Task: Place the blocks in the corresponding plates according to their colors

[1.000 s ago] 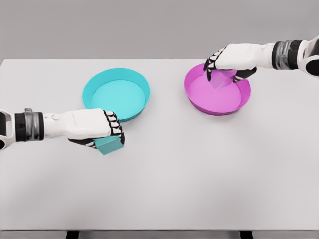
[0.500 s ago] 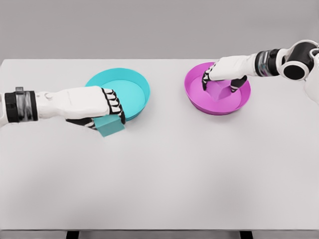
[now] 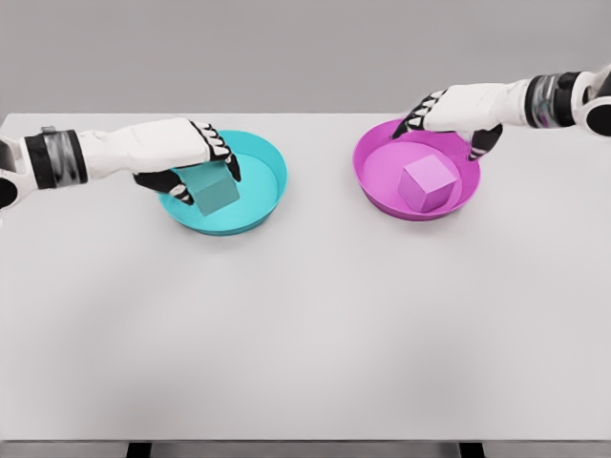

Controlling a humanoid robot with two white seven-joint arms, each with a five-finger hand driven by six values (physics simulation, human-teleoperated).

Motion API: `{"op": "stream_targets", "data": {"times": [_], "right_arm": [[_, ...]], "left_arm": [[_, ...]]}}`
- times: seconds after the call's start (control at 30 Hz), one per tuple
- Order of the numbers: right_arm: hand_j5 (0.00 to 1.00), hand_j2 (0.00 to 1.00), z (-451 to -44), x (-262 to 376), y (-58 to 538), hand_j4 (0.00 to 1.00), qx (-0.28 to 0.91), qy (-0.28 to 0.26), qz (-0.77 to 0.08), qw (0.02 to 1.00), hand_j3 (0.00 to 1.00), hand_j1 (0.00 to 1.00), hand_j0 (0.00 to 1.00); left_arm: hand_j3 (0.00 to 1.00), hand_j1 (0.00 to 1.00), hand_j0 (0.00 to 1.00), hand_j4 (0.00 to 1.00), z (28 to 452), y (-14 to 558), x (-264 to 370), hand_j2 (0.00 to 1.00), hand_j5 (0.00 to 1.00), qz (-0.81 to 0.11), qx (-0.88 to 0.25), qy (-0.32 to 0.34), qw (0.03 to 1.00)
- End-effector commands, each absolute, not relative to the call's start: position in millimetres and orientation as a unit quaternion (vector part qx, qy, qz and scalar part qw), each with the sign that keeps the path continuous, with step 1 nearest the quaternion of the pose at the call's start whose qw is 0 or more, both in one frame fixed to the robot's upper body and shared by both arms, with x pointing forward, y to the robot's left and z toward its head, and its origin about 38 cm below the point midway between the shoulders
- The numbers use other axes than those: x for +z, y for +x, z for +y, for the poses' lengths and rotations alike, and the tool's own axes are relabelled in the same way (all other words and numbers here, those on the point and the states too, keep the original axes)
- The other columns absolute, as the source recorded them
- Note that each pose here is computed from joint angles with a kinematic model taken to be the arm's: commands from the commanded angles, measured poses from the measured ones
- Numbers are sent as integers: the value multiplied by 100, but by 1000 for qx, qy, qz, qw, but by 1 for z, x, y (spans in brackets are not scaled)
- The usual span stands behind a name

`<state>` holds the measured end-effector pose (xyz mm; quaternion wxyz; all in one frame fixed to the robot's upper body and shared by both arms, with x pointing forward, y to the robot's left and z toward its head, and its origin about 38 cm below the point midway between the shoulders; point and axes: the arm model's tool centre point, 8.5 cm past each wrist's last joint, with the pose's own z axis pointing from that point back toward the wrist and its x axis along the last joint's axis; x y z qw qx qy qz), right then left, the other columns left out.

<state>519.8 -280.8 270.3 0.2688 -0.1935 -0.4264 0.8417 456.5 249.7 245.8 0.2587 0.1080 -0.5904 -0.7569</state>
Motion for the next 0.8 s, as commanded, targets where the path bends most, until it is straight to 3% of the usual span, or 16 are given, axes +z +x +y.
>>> {"op": "stream_targets", "data": {"times": [0.0, 0.1, 0.27, 0.6, 0.67, 0.77], "right_arm": [[100, 100, -336, 306, 508, 100, 809, -223, -450, 305, 100, 100, 100], [100, 100, -369, 329, 500, 100, 780, -239, -475, 330, 100, 100, 100], [100, 100, -367, 283, 493, 100, 790, -200, -461, 352, 100, 100, 100], [100, 100, -384, 284, 497, 100, 775, -208, -463, 376, 100, 100, 100], [100, 100, -385, 287, 498, 100, 772, -211, -467, 376, 100, 100, 100], [100, 100, -384, 287, 497, 100, 772, -210, -467, 375, 100, 100, 100]], "left_arm": [[51, 51, 51, 51, 248, 467, 231, 51, 51, -595, -745, 94, 287], [51, 51, 51, 51, 243, 481, 219, 51, 51, -599, -733, 84, 312], [51, 51, 51, 51, 240, 503, 203, 51, 51, -598, -716, 72, 353], [52, 52, 52, 52, 235, 514, 194, 52, 52, -596, -708, 65, 374], [57, 57, 57, 57, 234, 514, 194, 57, 57, -596, -708, 64, 374], [76, 76, 76, 76, 236, 515, 195, 76, 76, -597, -706, 66, 375]]}}
